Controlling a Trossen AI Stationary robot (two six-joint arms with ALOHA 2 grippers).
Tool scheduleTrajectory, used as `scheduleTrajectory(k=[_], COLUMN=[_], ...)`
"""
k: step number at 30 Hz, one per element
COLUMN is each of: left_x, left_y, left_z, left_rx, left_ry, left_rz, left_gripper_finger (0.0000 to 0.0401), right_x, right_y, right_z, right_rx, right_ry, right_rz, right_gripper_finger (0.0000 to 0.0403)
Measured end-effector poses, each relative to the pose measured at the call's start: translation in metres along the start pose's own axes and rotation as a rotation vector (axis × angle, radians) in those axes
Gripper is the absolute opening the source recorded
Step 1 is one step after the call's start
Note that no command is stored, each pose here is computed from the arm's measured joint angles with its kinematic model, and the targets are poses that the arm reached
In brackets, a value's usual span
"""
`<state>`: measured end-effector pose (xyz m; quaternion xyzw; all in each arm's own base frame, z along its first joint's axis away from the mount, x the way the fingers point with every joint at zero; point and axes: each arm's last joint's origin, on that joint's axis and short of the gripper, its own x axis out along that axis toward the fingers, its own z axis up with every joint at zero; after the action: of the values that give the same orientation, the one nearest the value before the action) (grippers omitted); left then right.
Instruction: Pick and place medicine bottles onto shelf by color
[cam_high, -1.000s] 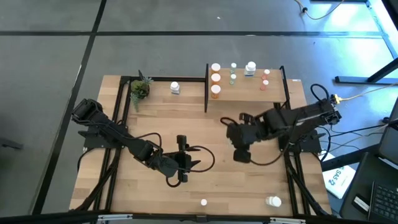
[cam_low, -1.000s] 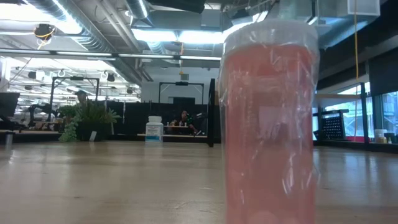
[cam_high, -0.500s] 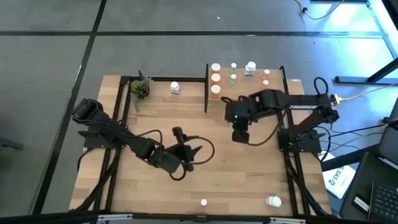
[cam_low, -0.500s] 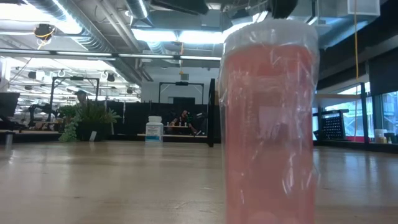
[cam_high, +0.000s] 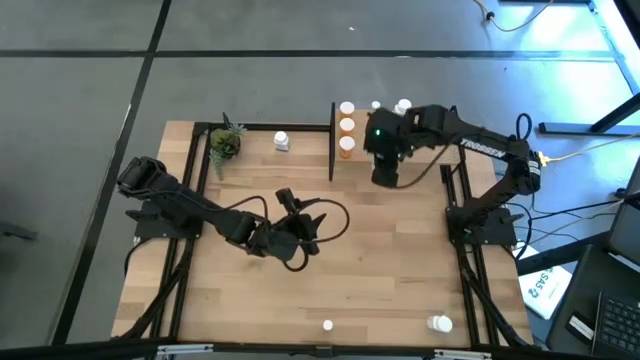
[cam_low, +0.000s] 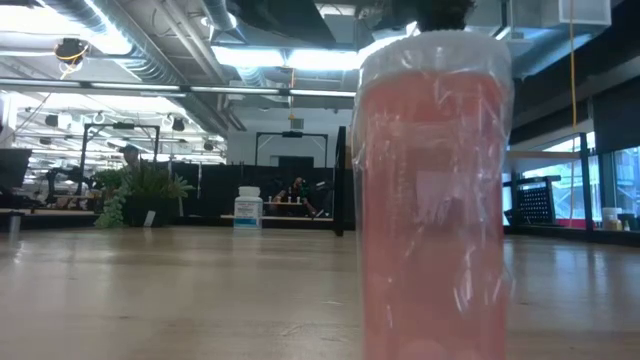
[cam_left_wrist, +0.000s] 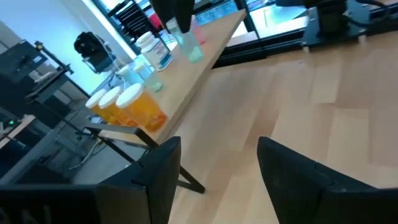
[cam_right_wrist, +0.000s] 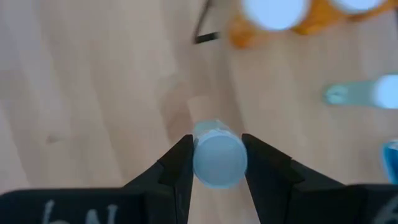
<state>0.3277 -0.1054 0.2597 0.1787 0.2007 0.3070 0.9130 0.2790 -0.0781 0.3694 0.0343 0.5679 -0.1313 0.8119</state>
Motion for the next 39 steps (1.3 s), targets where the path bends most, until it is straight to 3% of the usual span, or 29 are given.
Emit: scheduleTrajectory(k=[10, 17, 39], left_x=[0.009, 0.009, 0.009], left_y=[0.006, 0.006, 0.006], left_z=[-0.001, -0.001, -0.002], left_rx=[-0.003, -0.002, 0.003], left_ry=[0.018, 0.019, 0.022], left_rz=[0.027, 0.027, 0.026], left_gripper_finger=[0.0206, 0.0206, 0.0206], right_x=[0.031, 0.048, 0.064], right_y=[-0.045, -0.054, -0.072], right_z=[0.008, 0.015, 0.018], right_rx=[0.073, 0.046, 0.066], right_ry=[0.061, 0.073, 0.088], right_rz=[-0.002, 0.001, -0.016], right_gripper_finger=[0.0127, 0.0127, 0.0127])
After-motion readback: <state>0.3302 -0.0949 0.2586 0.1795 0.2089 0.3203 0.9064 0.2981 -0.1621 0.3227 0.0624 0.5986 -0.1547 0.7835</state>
